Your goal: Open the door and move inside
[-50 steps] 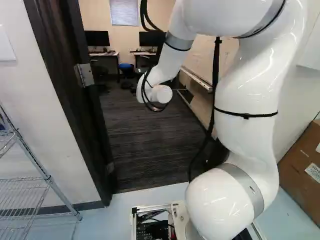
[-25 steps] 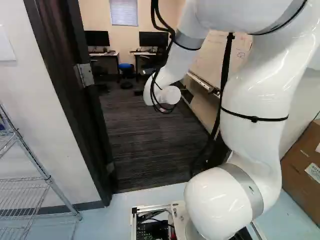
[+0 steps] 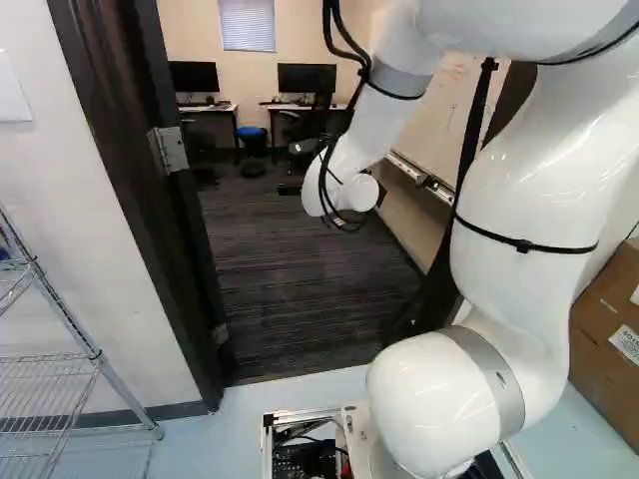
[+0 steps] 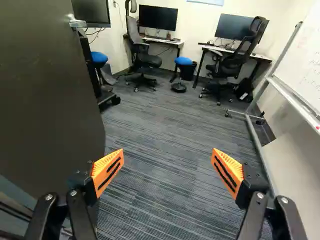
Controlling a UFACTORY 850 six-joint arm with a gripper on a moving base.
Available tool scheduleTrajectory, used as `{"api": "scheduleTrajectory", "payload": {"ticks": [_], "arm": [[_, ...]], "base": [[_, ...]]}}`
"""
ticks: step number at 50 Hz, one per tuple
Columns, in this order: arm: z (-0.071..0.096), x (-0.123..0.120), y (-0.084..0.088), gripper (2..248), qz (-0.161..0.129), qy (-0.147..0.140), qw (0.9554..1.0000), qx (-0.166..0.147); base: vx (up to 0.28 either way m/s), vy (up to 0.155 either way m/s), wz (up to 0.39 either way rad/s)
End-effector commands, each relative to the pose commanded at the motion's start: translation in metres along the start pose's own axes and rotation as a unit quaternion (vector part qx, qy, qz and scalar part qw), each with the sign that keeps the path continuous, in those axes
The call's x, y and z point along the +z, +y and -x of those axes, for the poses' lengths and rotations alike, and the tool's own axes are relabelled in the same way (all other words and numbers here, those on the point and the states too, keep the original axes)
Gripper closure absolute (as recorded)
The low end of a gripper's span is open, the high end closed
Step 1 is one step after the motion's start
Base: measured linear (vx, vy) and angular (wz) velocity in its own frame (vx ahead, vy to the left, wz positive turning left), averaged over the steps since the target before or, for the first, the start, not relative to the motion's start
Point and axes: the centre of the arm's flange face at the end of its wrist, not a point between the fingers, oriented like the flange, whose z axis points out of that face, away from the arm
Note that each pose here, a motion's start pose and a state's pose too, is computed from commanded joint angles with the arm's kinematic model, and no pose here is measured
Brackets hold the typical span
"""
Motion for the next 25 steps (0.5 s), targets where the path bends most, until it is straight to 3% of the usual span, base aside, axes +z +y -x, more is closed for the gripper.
{"api": "scheduleTrajectory", "payload": {"ticks": [25], "arm": [[0.012, -0.029, 0.026, 3, 0.024, -0.007, 0.9997, 0.001]], "base": [[0.000, 0.000, 0.000]]}}
